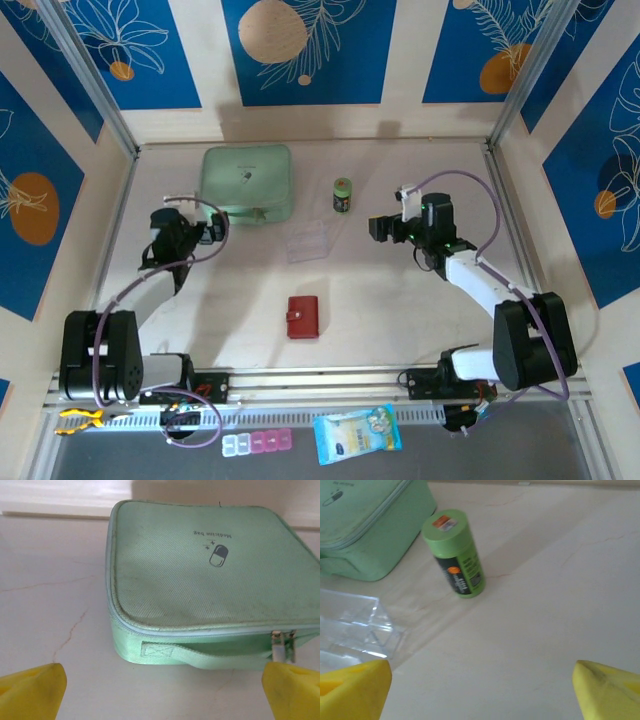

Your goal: Take the credit cards out of the card holder

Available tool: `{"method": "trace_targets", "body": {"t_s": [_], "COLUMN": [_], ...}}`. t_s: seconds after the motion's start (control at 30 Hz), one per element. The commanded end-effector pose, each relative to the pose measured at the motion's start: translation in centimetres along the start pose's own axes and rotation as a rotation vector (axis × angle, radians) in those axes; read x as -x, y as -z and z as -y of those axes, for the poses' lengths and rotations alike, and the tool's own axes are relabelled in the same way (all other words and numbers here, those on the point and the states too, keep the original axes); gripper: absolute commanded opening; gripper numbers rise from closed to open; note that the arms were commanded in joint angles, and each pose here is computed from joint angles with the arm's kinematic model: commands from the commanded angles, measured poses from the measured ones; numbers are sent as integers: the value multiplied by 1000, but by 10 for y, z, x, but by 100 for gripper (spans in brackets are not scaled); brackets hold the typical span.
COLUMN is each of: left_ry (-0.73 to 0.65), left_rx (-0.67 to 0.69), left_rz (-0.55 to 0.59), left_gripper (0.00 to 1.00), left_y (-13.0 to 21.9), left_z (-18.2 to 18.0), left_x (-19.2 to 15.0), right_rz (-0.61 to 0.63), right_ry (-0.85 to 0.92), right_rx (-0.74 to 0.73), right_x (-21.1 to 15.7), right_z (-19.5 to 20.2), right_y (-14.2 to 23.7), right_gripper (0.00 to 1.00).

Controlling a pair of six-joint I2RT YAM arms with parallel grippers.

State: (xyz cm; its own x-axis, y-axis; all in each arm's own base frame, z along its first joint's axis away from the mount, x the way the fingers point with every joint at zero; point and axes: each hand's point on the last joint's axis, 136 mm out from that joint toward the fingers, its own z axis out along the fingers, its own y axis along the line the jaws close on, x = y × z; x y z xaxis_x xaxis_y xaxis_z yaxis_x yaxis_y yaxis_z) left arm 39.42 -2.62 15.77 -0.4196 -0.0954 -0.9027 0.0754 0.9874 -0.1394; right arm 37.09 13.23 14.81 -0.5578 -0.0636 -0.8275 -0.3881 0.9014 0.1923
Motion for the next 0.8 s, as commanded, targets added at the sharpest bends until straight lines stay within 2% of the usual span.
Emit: {"method": "trace_targets", "body": {"t_s": [0.0, 0.13, 0.3, 0.5, 0.63, 0.77], "left_ry": [124, 188, 233, 196, 136, 144], "left_rx": [-37, -32, -66, -119, -81, -60], "left_rz": [-117, -196, -347, -501, -498, -483], "left_gripper": [100, 100, 100, 100, 100, 100], "left_y": [12, 25, 44, 61, 61, 59], "left_z": [13, 17, 30, 42, 32, 27], "left_x": [-2, 1, 0, -6, -11, -25], "right_rz": [-126, -197, -281, -418, -469, -496], "right_ry": [-118, -182, -256, -275, -267, -250], "right_rx": [-27, -26, -32, -42, -23, -62], "right_x": [-17, -25, -34, -45, -46, -47], "right_z": [-14, -32, -52, -75, -90, -96], "right_y": [4, -1, -10, -27, -42, -58], "right_gripper": [90, 85, 77, 58, 49, 42]}}
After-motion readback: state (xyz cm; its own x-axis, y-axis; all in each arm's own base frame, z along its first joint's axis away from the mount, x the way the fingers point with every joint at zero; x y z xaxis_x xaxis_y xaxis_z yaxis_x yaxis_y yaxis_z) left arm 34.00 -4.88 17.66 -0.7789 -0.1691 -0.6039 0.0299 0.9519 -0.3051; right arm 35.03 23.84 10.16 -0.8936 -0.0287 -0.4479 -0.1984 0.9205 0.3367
